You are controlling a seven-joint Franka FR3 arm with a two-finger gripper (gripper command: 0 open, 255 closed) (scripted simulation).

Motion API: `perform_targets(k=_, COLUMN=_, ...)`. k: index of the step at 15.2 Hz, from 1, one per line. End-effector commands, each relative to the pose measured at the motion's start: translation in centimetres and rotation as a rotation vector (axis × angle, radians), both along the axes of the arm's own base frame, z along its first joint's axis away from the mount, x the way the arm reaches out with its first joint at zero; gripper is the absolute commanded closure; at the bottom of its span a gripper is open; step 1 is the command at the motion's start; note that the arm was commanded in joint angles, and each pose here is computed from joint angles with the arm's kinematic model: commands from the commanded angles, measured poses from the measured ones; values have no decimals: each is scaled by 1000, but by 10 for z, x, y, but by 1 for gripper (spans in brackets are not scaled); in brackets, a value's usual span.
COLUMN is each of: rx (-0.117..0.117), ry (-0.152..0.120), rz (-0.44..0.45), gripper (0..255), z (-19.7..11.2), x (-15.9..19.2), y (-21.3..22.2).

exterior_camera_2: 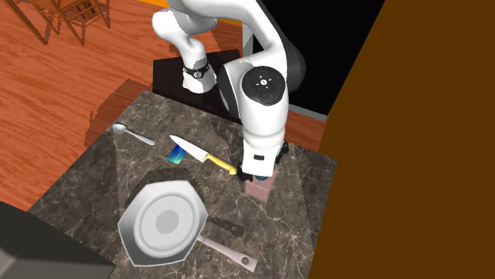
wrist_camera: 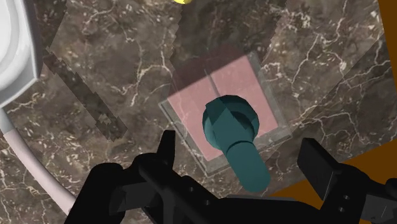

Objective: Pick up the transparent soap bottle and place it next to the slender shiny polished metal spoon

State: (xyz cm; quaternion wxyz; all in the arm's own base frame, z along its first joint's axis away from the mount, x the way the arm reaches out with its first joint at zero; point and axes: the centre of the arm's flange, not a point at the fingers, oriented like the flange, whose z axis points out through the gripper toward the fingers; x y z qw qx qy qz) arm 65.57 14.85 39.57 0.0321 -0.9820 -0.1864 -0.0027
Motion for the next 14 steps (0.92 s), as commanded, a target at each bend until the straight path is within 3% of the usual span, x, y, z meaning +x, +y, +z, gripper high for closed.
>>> perform_targets(k=1, rx=0, ry=0, rz=0, gripper=0, z=0, x=0, y=0)
perform_targets(k=3, rx=0, ry=0, rz=0, gripper=0, z=0, x=0, y=0)
perform_targets(k=4, rx=0, ry=0, rz=0, gripper=255, z=0, x=0, y=0)
perform_targets(k=14, rx=0, ry=0, rz=0, gripper=255, z=5, x=0, y=0)
